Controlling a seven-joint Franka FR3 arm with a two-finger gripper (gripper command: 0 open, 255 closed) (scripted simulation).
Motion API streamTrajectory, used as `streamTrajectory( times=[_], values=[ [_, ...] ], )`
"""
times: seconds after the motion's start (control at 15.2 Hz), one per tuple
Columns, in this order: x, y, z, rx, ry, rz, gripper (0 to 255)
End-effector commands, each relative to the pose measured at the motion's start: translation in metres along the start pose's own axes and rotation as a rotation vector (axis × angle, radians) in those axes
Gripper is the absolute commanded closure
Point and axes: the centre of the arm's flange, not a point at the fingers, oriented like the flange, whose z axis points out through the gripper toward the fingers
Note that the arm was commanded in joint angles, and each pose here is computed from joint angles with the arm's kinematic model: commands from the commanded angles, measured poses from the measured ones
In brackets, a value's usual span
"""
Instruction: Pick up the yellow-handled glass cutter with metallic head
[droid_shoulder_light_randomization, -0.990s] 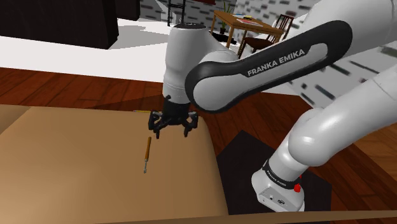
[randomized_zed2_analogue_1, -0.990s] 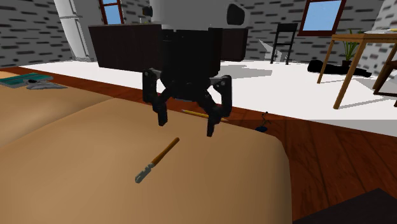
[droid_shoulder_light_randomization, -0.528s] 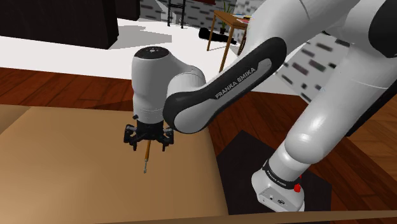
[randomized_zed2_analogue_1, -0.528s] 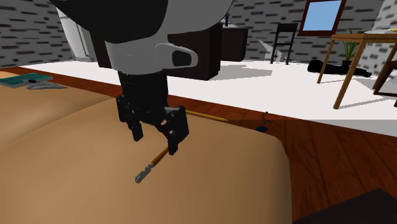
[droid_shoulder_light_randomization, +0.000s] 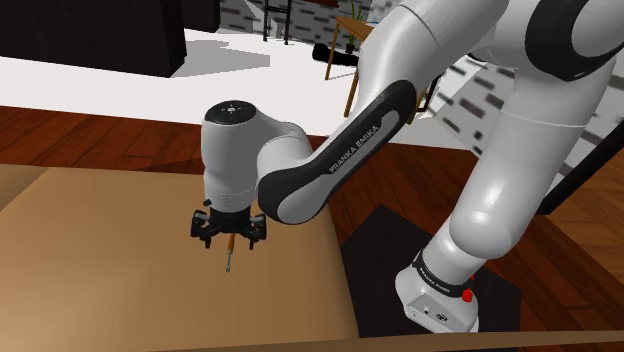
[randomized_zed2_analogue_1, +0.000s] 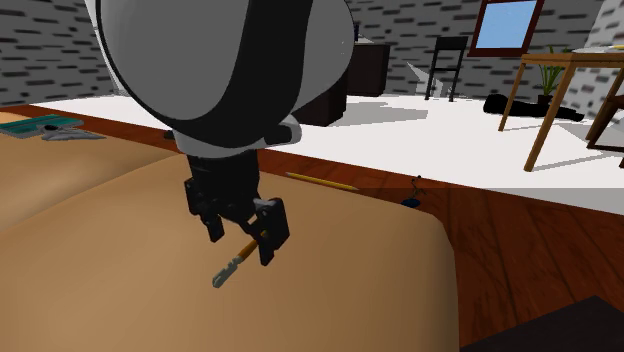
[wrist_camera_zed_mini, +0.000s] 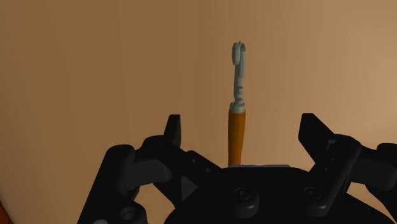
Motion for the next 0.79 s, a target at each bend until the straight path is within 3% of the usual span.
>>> streamTrajectory(
  times=[0.0, 0.07, 0.73],
  values=[
    [-0.0003, 0.0010, 0.0039, 0.000, 0.000, 0.000, 0],
    [-0.0003, 0.0008, 0.0038, 0.000, 0.000, 0.000, 255],
    [0.0000, 0.0008, -0.0014, 0.000, 0.000, 0.000, 255]
  ],
)
